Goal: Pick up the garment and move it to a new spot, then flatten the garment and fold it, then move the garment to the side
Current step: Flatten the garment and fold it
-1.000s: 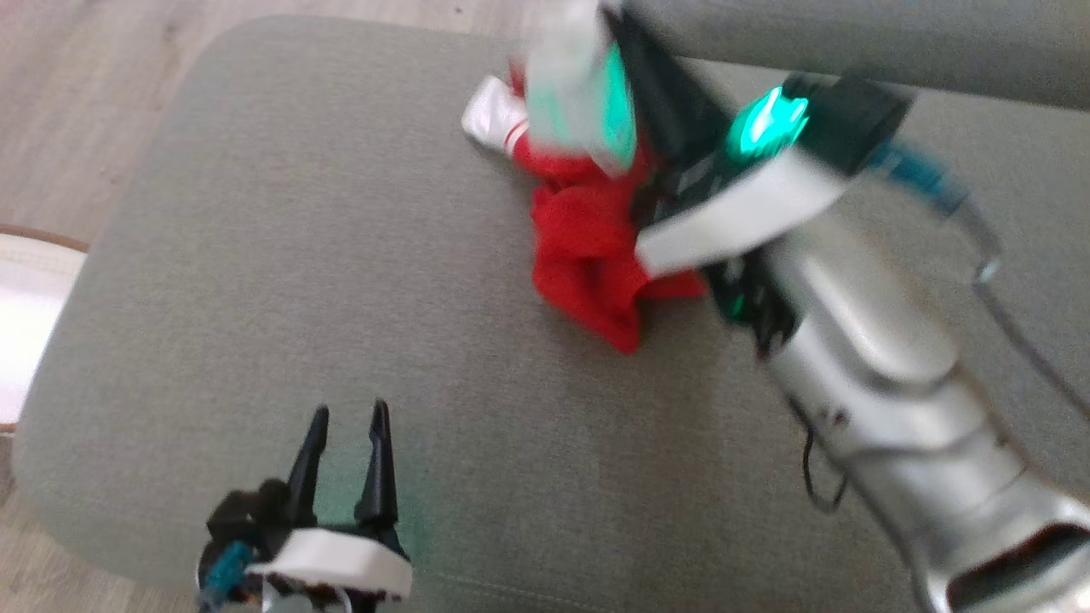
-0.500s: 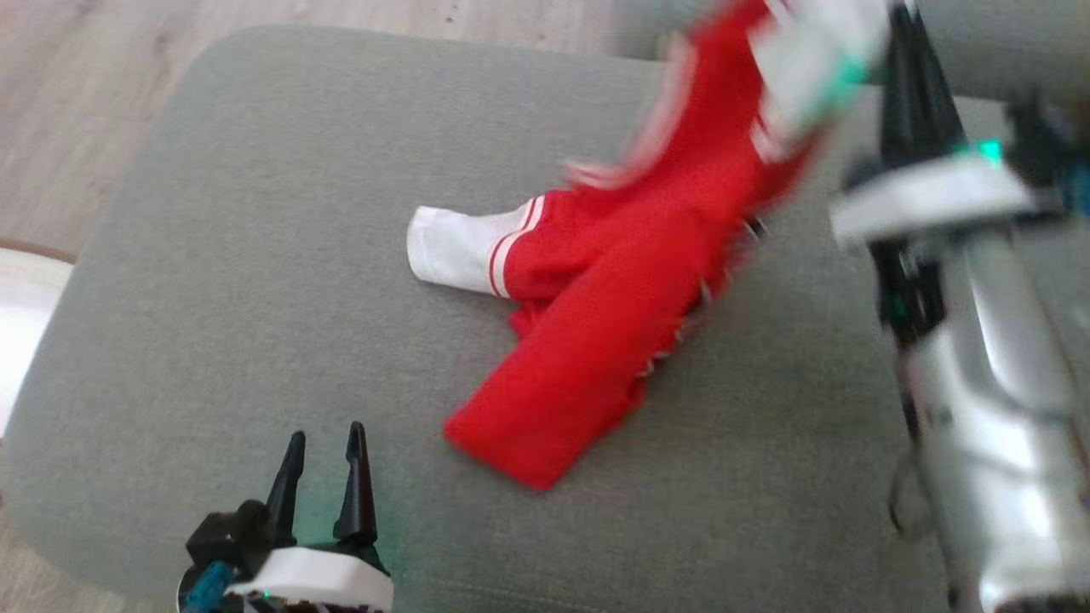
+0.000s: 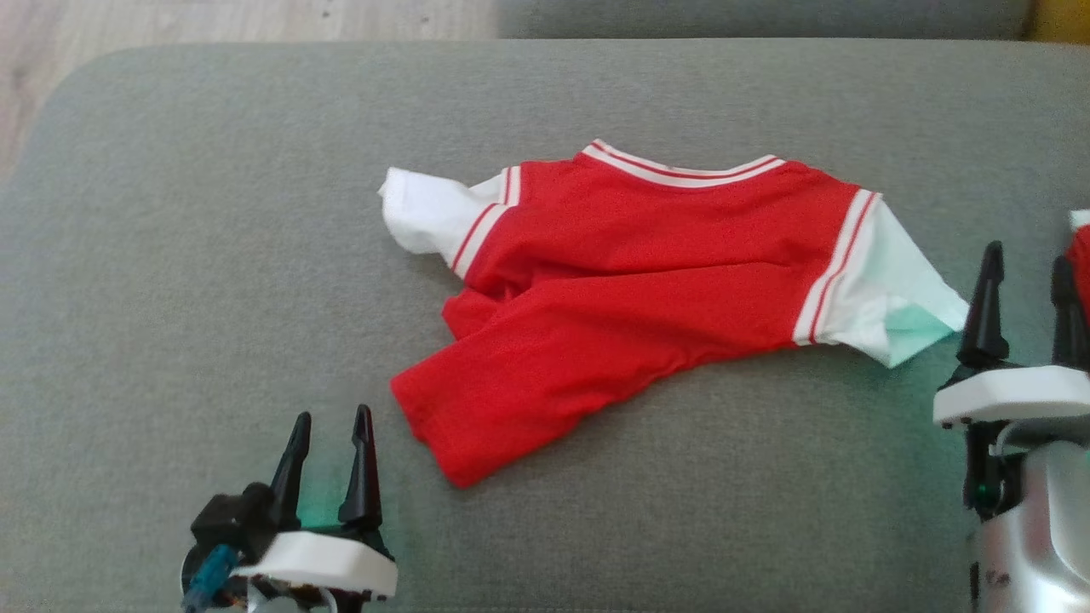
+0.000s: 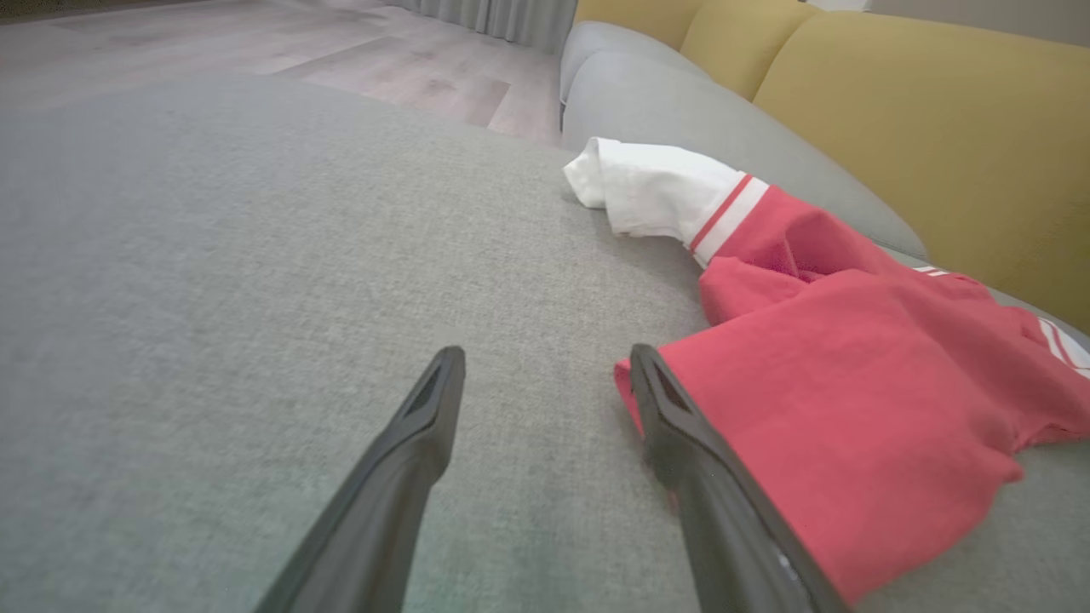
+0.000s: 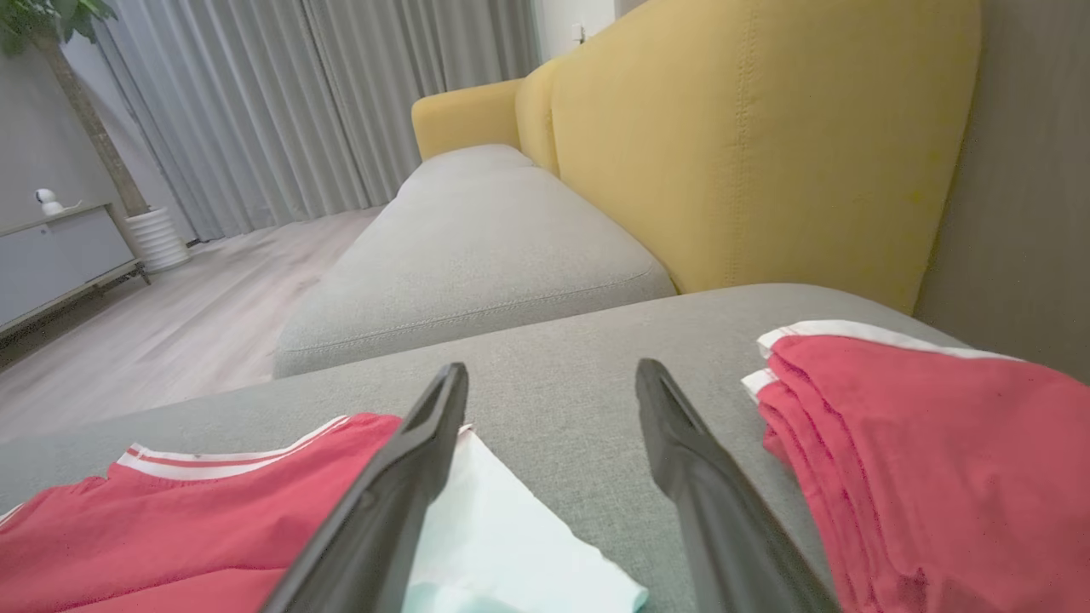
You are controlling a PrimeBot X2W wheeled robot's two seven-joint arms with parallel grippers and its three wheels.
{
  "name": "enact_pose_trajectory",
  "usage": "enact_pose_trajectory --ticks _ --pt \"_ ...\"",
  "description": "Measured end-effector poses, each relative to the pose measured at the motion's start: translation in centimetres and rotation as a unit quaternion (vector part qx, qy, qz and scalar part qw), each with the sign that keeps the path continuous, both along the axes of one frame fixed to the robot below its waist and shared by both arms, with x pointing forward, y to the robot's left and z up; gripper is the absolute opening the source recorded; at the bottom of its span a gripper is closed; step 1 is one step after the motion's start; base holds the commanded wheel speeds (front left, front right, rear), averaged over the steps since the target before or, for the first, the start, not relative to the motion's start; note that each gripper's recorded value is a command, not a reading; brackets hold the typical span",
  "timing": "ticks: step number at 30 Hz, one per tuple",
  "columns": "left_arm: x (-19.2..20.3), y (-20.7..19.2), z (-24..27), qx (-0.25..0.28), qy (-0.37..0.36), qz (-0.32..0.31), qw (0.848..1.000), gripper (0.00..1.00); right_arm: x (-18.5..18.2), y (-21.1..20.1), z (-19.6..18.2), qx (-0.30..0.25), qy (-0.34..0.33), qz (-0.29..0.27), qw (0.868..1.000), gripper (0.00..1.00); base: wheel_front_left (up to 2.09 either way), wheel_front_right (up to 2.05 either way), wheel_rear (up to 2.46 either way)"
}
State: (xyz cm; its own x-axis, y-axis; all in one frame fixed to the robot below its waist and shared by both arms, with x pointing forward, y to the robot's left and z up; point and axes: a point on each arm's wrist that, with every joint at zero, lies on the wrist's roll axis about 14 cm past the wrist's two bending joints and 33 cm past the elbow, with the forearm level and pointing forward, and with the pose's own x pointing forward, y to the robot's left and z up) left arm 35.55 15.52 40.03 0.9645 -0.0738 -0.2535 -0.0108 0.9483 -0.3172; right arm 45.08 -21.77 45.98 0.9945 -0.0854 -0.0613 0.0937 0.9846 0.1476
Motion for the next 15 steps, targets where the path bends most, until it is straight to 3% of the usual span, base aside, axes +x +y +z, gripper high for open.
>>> enact_pose_trajectory --ticks 15 --pt "0.2 -2.5 -2.2 -0.032 0.040 -0.030 0.998 1.00 -3.5 3.6 -2.1 0.025 0.028 0.055 0.998 1.00 0.00 0.00 0.00"
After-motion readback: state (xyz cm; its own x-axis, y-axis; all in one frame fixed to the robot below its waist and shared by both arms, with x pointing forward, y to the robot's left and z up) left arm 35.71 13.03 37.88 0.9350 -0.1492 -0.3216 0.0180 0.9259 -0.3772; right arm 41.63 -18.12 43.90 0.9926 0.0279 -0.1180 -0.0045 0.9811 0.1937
